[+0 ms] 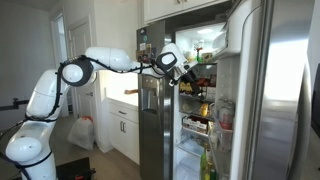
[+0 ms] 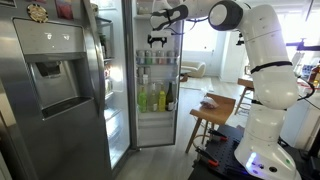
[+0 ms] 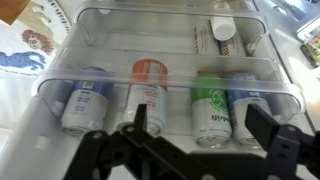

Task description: Remove the pink can from the fridge and place it on the stool

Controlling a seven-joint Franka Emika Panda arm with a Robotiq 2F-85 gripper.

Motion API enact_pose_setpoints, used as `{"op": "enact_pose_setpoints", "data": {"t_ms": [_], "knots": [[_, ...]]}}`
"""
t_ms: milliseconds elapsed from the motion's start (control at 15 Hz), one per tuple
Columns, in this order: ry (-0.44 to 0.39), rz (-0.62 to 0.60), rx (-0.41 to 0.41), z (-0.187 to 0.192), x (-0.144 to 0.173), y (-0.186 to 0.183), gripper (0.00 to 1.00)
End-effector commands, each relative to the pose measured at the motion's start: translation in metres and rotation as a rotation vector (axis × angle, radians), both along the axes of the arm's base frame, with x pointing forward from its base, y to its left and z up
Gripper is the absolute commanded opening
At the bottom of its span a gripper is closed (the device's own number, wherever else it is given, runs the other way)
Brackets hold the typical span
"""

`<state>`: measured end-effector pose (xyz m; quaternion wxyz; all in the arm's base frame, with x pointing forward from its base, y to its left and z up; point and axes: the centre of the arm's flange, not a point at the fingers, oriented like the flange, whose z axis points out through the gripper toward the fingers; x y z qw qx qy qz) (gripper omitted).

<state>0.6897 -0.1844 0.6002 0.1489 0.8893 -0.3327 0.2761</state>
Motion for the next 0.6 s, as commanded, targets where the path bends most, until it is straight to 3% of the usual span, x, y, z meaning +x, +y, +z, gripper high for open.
{"op": "enact_pose_setpoints", "data": {"t_ms": [0,533], "knots": [[0.004,-0.057,-0.023,0.011,-0.018,-0.015,1.00],[-0.005,-0.101,-0.040,0.009,-0.039,-0.057,1.00]]}}
